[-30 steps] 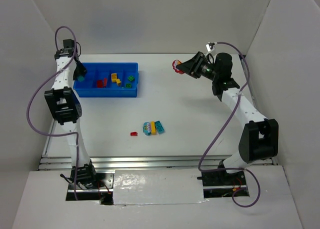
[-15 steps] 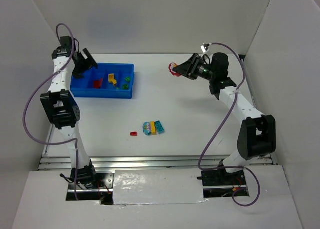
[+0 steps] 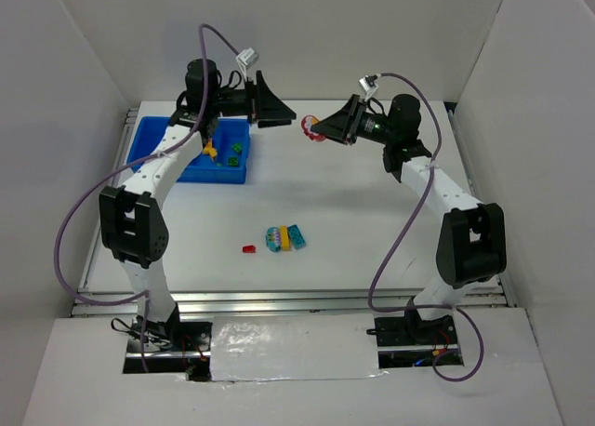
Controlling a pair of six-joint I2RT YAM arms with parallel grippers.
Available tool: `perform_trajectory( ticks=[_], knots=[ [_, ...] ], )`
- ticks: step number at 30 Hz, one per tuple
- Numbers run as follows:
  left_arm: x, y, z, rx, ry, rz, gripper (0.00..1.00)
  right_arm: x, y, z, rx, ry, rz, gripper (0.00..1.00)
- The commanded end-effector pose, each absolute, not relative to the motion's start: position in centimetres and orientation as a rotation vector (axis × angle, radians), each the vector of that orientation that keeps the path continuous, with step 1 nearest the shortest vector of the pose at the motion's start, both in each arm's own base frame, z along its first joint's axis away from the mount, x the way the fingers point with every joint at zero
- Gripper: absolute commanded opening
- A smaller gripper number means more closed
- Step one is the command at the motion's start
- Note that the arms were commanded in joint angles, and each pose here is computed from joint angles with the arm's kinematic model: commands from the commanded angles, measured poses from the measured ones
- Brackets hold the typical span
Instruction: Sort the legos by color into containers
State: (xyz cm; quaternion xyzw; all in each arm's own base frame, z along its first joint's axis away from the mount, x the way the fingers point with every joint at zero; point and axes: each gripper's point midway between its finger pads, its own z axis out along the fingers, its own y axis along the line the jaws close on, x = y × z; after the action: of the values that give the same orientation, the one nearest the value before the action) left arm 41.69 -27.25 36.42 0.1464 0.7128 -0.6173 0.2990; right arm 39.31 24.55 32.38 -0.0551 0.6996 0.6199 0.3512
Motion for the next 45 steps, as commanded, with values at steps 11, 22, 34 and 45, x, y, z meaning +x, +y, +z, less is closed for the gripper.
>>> perform_trajectory(
  ticks=[11,22,34,45],
  knots=[
    [36.6,-30.0,40.4,0.711,1.622,-1.923,0.91,36.8,25.9,37.9,-0.358,1.616,1.763,0.0],
    [39.6,-31.0,36.6,0.63,1.874,-1.658,0.83,36.4,27.1,38.0,-0.398,1.621,1.777,0.0],
    [40.9,-30.8,34.7,0.58,1.959,-1.558,0.79,35.2,28.0,38.5,-0.472,1.583,1.812,0.0],
    [39.5,-31.0,36.0,0.633,1.905,-1.646,0.03,35.4,28.2,37.2,-0.441,1.604,1.806,0.0]
  ],
)
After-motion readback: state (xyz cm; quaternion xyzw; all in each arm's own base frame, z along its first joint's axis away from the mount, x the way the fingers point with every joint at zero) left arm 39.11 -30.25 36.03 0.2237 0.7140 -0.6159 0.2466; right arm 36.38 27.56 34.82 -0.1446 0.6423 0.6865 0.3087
